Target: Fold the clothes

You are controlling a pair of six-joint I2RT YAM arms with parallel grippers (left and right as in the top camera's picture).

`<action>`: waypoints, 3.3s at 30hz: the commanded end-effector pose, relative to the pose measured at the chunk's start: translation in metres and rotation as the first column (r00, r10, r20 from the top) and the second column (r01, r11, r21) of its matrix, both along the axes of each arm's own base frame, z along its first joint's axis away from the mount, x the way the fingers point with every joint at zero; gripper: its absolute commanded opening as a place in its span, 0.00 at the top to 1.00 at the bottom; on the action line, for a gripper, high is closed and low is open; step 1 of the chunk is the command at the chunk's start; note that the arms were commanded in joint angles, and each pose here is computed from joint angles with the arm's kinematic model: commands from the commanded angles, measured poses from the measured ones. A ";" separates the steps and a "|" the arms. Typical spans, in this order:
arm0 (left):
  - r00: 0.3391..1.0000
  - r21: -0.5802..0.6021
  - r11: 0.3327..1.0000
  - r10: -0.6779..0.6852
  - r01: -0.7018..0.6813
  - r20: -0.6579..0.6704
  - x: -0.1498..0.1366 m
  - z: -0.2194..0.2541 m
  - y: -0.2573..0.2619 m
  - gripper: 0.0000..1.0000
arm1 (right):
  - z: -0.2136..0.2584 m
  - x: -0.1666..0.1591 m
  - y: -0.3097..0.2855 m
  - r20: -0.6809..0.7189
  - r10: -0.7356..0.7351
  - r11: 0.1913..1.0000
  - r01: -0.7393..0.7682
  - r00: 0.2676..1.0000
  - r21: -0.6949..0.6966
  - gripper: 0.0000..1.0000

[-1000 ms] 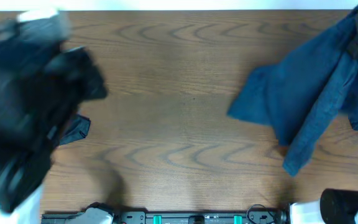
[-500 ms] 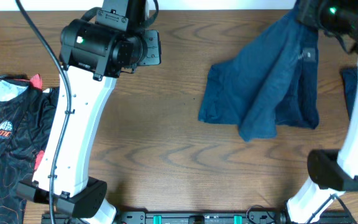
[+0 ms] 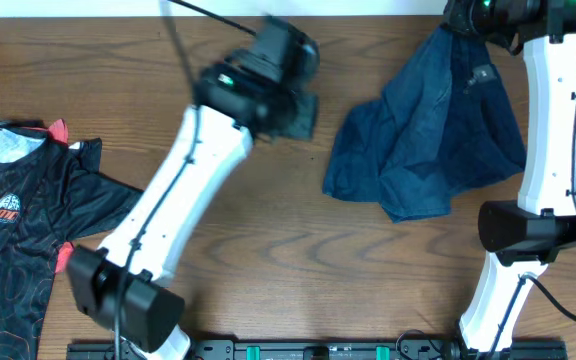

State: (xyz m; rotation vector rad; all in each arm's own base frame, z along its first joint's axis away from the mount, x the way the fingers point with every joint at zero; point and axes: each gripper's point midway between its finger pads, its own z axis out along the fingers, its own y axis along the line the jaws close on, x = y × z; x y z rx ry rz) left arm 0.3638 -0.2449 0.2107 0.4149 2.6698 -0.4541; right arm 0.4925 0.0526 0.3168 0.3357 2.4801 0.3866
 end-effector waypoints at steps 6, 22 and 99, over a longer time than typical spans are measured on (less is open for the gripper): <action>0.961 -0.078 0.962 -0.268 0.263 -0.063 -0.063 -0.076 -0.075 0.69 | 0.012 -0.001 -0.022 0.029 -0.018 0.999 0.017 0.999 0.034 0.99; 0.917 -0.137 0.907 -0.394 0.399 0.062 -0.086 -0.068 -0.132 0.45 | 0.124 -0.039 -0.034 0.339 0.040 0.990 -0.083 0.940 0.113 0.99; 0.929 -0.263 0.896 -0.316 0.358 0.190 -0.061 -0.151 -0.232 0.02 | 0.108 -0.072 0.006 0.228 0.153 0.967 -0.193 0.962 0.167 0.98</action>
